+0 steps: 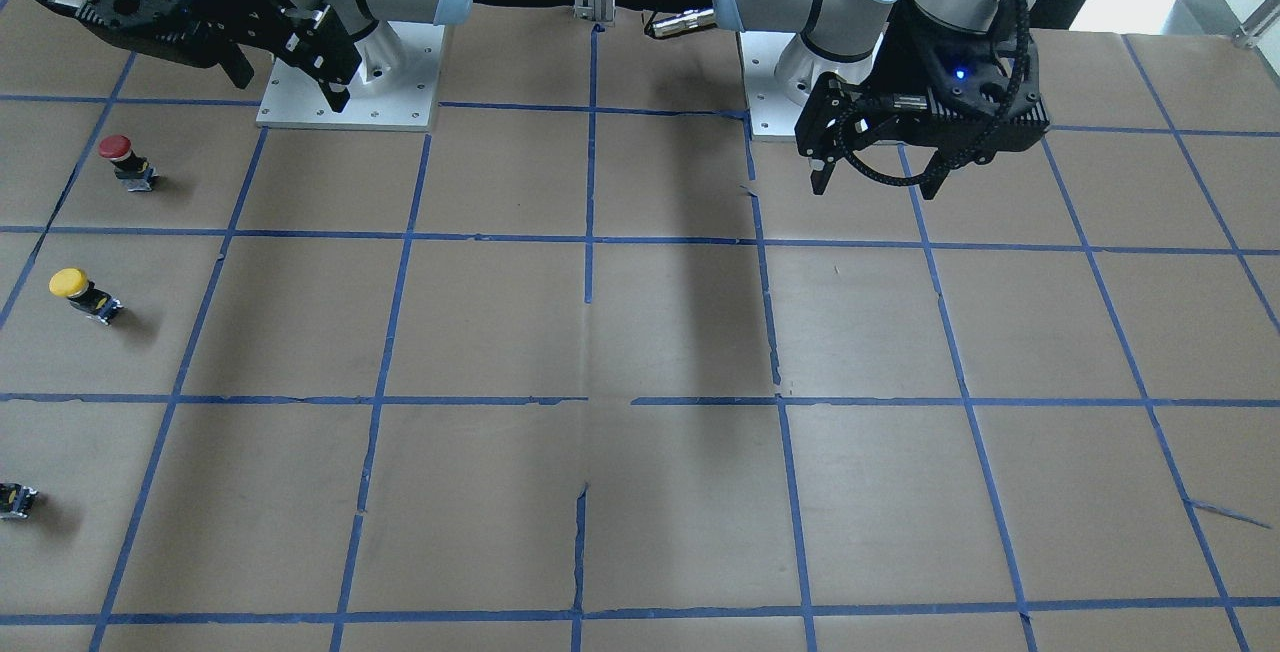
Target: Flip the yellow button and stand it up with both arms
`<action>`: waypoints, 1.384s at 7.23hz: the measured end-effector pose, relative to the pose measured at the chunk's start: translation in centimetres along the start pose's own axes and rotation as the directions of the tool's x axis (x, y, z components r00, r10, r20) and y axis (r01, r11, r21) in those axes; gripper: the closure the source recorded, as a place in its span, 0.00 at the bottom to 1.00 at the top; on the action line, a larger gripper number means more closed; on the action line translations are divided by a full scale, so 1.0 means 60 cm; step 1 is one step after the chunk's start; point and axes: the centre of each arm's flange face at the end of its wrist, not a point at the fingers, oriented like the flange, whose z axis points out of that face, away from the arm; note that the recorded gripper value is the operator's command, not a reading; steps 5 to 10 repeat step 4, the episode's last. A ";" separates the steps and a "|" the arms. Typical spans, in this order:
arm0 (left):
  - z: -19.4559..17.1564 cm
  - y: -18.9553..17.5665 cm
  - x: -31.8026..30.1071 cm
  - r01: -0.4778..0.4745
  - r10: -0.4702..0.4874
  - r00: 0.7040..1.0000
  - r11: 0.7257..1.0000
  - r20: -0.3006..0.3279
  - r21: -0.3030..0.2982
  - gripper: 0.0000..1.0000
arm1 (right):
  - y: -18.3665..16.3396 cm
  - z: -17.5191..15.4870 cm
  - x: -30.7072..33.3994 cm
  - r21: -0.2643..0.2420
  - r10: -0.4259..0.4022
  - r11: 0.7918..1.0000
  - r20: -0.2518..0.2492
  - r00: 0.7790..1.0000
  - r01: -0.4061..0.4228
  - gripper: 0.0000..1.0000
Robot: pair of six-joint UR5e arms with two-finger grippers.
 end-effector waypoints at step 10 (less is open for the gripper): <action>-0.002 -0.002 -0.005 0.000 0.000 1.000 1.000 0.029 -0.005 0.00 | 0.000 0.000 -0.001 0.001 -0.010 1.000 0.007 1.000 0.010 0.00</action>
